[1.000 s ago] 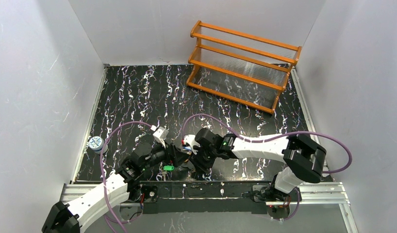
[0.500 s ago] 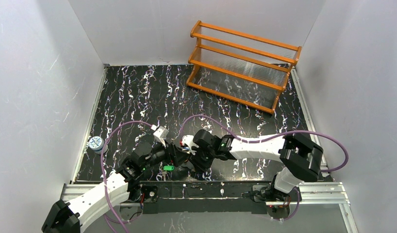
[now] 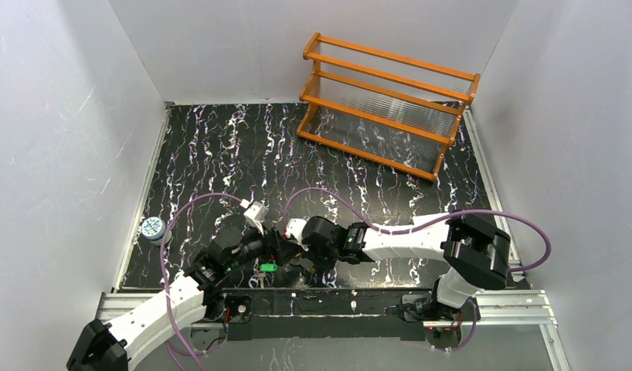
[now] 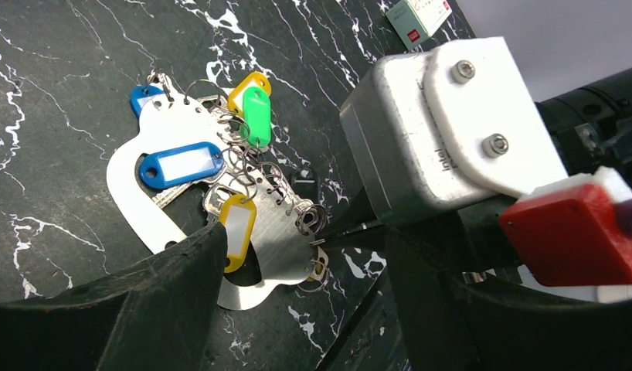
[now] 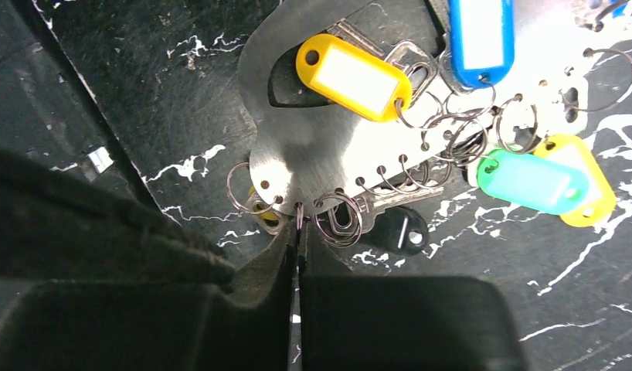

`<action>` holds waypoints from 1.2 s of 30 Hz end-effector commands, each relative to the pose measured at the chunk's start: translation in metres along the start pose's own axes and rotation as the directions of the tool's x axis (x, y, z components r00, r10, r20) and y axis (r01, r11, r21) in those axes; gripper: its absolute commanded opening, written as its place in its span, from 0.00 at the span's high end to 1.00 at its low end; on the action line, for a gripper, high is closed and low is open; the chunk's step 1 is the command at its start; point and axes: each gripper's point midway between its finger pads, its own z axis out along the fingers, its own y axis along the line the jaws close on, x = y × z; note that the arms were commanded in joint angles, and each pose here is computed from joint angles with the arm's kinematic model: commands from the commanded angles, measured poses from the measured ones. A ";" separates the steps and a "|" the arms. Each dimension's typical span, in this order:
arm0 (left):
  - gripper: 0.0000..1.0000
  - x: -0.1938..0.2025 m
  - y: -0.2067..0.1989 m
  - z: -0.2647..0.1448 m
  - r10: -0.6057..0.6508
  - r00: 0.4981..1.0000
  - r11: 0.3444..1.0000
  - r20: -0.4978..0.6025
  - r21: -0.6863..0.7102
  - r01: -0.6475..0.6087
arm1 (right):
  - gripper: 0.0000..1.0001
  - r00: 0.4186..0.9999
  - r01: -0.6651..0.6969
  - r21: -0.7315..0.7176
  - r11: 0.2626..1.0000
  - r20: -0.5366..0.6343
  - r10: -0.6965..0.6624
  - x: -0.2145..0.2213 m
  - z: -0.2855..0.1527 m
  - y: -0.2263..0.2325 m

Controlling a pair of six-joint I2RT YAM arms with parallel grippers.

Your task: Put the keys on the keyring

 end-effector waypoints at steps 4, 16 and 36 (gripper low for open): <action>0.27 -0.014 -0.012 -0.002 0.033 0.999 0.999 0.034 0.040 -0.034 | 0.99 0.986 0.046 0.091 0.995 0.153 -0.060 -0.042 -0.023 -0.009; 0.28 -0.037 -0.020 -0.010 0.132 0.989 0.991 0.065 0.018 -0.133 | 0.99 0.931 0.219 0.084 0.972 0.281 -0.234 -0.075 -0.067 -0.005; 0.55 -0.081 -0.080 -0.020 0.401 0.854 0.842 0.330 0.234 -0.486 | 0.99 0.692 0.400 -0.133 0.907 0.692 -0.204 -0.111 -0.147 -0.003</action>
